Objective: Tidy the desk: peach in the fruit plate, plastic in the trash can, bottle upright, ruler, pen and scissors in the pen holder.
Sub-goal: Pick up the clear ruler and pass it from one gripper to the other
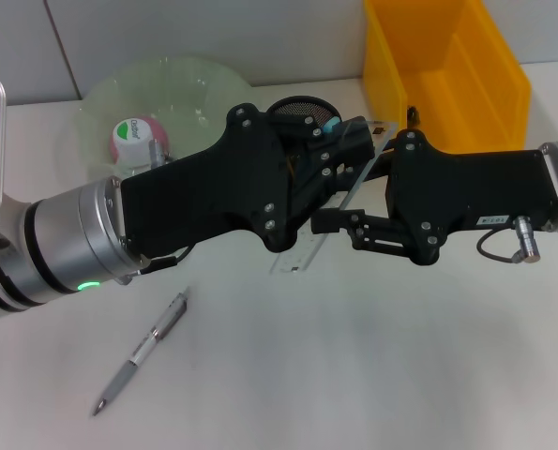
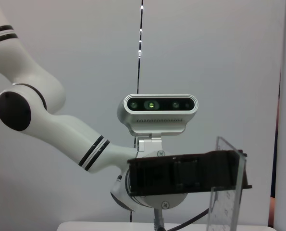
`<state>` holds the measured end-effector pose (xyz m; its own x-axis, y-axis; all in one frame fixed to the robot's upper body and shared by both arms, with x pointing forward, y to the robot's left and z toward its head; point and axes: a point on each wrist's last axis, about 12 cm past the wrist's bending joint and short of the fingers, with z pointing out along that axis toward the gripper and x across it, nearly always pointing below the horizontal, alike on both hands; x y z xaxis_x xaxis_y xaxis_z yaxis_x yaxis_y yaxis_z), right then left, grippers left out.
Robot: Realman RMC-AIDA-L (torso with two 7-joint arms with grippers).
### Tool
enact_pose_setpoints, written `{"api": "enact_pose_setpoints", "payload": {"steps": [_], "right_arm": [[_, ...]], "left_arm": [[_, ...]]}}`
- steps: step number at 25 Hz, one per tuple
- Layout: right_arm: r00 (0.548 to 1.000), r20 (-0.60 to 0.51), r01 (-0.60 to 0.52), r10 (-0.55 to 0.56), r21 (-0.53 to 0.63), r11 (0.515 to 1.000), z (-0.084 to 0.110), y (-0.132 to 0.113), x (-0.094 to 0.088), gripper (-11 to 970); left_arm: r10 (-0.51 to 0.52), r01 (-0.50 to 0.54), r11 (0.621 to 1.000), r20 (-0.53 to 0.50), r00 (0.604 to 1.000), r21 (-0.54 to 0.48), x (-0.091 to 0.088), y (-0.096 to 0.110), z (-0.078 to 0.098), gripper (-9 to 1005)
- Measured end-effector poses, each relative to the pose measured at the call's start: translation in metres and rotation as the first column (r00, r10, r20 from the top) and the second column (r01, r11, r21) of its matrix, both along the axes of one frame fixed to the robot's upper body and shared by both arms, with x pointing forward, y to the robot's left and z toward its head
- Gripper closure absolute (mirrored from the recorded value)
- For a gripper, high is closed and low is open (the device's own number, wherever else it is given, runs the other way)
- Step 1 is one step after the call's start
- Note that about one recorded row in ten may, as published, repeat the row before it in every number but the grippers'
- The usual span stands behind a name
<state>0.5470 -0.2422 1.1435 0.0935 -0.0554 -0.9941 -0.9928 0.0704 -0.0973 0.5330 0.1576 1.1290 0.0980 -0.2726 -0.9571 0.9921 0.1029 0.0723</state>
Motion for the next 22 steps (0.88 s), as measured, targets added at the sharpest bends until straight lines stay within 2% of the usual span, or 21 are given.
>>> {"api": "enact_pose_setpoints", "payload": {"steps": [11, 19, 22], "right_arm": [[0.999, 0.034, 0.017, -0.017, 0.001, 1.000, -0.0005, 0.0014, 0.0013, 665], [0.997, 0.054, 0.059, -0.060, 0.008, 0.998, -0.0034, 0.0002, 0.0029, 842], [0.996, 0.061, 0.064, -0.065, 0.018, 0.998, -0.0027, -0.0006, 0.0027, 859]], "left_arm": [[-0.006, 0.006, 1.000, 0.001, 1.000, -0.004, -0.0009, -0.0002, 0.0002, 925], [-0.004, 0.004, 1.000, 0.001, 1.000, -0.017, -0.0024, 0.0003, -0.0004, 923], [-0.016, 0.016, 1.000, 0.009, 1.000, -0.026, -0.0041, 0.0003, 0.0006, 923]]}}
